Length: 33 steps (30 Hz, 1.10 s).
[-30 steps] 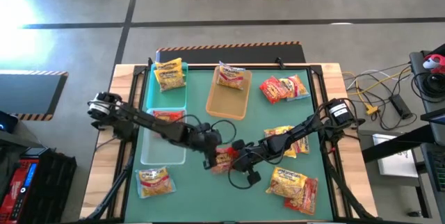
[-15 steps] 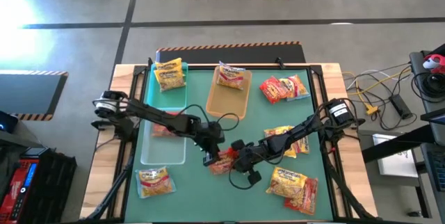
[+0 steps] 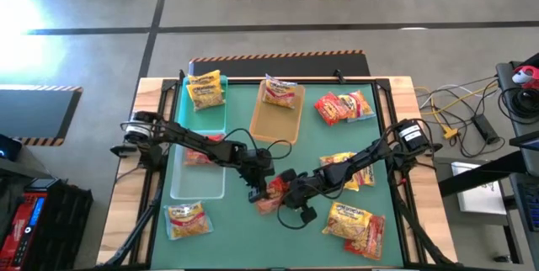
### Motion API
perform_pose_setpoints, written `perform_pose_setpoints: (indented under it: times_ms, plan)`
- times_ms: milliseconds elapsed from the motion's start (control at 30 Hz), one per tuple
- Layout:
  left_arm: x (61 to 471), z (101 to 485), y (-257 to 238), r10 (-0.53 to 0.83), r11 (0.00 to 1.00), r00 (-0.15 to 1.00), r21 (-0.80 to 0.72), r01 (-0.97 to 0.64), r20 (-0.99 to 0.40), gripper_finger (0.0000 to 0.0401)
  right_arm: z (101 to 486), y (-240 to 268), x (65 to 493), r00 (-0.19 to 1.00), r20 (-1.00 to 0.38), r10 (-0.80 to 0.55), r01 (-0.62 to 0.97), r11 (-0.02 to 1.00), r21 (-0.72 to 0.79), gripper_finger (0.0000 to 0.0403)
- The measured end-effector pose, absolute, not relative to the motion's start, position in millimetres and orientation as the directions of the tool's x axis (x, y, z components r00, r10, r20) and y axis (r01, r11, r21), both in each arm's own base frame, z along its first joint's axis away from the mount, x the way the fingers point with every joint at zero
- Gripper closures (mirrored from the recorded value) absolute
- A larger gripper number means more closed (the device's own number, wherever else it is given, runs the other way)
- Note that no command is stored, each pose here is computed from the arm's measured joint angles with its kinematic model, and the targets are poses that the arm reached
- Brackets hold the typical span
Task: Sort Maruchan noodles
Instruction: Put the orange noodle pack into the white bin
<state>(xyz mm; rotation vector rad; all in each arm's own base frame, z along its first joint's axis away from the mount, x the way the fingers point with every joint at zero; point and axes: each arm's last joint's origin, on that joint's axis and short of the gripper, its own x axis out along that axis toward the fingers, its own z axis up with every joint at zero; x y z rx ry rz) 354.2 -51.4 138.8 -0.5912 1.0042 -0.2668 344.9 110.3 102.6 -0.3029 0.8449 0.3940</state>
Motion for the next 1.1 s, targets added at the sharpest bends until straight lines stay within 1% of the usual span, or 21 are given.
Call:
perform_pose_setpoints:
  times_ms: [100, 300, 367, 500, 667, 767, 900, 1100]
  plan:
    - [353.5, 138.6, -52.5, -0.483, 0.807, 0.511, -0.588, -0.056, -0.711, 0.0247, 102.8, 110.3, 344.8, 0.599, -0.771, 0.216, -0.452, 0.886, -0.103, 0.0394]
    - [353.3, 139.1, -52.5, -0.486, 0.798, 0.51, -0.599, -0.072, -0.709, 0.0306, 107.9, 110.7, 346.0, 0.607, -0.764, 0.219, -0.45, 0.887, -0.104, 0.0394]
    - [353.3, 139.2, -52.5, -0.486, 0.795, 0.51, -0.601, -0.078, -0.709, 0.0317, 113.6, 111.7, 346.4, 0.612, -0.759, 0.223, -0.439, 0.894, -0.091, 0.0394]
    - [353.7, 139.6, -52.5, -0.485, 0.793, 0.515, -0.604, -0.082, -0.707, 0.032, 132.4, 110.7, 341.8, 0.57, -0.794, 0.21, -0.416, 0.907, -0.059, 0.0394]
    - [351.9, 142.5, -54.3, -0.506, 0.786, 0.502, -0.615, -0.066, -0.701, 0.0323, 167.0, 106.3, 327.1, 0.493, -0.85, 0.183, -0.413, 0.91, -0.044, 0.0394]
    - [350.5, 146.6, -54.2, -0.519, 0.78, 0.5, -0.623, -0.054, -0.693, 0.0323, 184.1, 103.5, 317.8, 0.495, -0.849, 0.186, -0.369, 0.929, -0.011, 0.0394]
    - [348.5, 150.2, -54.1, -0.527, 0.78, 0.493, -0.624, -0.042, -0.692, 0.0323, 193.2, 99.0, 303.9, 0.517, -0.834, 0.19, -0.304, 0.952, 0.029, 0.0394]
    - [341.6, 163.6, -53.2, -0.526, 0.795, 0.489, -0.607, -0.01, -0.696, 0.0324, 191.4, 94.7, 288.2, 0.513, -0.838, 0.188, -0.208, 0.974, 0.091, 0.0394]
